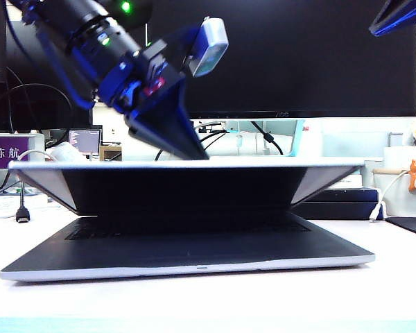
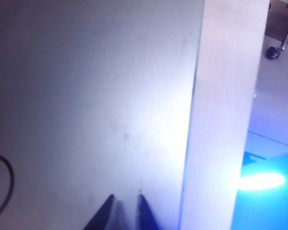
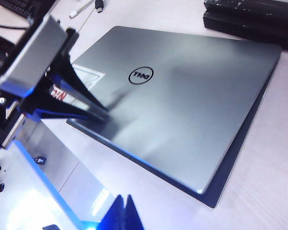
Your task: Close the lid of the gray laptop.
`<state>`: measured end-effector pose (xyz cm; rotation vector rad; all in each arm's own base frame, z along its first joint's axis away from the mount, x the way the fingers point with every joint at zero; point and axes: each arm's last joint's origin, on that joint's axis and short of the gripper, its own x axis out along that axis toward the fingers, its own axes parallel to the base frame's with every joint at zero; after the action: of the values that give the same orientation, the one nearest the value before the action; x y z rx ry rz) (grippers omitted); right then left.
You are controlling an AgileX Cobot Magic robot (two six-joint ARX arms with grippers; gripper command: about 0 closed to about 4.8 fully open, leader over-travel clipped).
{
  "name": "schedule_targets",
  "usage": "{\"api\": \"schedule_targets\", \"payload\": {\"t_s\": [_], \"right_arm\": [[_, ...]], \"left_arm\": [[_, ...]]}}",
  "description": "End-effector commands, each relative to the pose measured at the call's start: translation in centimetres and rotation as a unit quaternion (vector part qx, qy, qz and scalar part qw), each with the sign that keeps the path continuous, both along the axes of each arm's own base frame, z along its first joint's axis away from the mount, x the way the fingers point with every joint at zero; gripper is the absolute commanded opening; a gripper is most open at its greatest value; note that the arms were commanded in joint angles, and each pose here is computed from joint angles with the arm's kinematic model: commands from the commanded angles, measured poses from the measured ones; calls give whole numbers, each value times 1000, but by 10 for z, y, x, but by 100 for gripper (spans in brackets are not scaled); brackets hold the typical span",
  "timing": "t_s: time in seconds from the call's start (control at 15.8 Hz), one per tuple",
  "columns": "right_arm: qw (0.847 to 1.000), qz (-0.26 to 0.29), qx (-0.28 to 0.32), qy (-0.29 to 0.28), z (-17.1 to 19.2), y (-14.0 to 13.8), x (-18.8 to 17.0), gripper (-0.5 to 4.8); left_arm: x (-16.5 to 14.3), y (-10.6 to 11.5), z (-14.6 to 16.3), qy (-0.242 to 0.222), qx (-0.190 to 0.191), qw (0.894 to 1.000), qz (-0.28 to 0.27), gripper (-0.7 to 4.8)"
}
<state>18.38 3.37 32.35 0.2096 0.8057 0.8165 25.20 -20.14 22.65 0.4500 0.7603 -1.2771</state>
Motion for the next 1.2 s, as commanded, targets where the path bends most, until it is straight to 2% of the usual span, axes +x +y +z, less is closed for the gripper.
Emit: {"api": "schedule_targets", "payload": {"t_s": [0.06,0.19,0.51,0.63,0.69,0.76,0.82,0.88,1.01,1.07,1.14,1.2], "right_arm": [[1000,4,1,-5,2,0,-1,-6],[1000,4,1,-3,1,0,-1,-6],[1000,4,0,-4,1,0,-1,-6],[1000,10,-4,-11,1,0,-1,-6],[1000,11,-5,-15,2,0,0,-6],[1000,9,-6,-22,2,0,1,-6],[999,8,-7,-32,4,0,1,-6],[999,7,-8,-38,5,0,1,-6],[997,-13,-28,-65,11,-2,-5,-6],[994,-38,-50,-91,17,-4,-13,-6],[992,-47,-57,-103,20,-5,-17,-6],[987,-64,-66,-134,28,-7,-28,-6]], "left_arm": [[-8,4,-16,30,4,999,-15,66],[-12,6,-25,42,11,999,-15,66],[-12,5,-20,37,0,999,-13,66],[-14,7,13,-12,-28,1000,2,66],[-17,11,42,-60,-34,997,38,66],[-24,20,69,-110,-37,989,86,66],[-35,31,90,-151,-47,981,108,66],[-41,39,100,-167,-56,977,118,66],[-61,68,129,-194,-90,964,158,66],[-73,90,142,-215,-96,952,194,66],[-77,98,145,-224,-91,947,212,66],[-85,116,151,-241,-82,933,254,66]]}}
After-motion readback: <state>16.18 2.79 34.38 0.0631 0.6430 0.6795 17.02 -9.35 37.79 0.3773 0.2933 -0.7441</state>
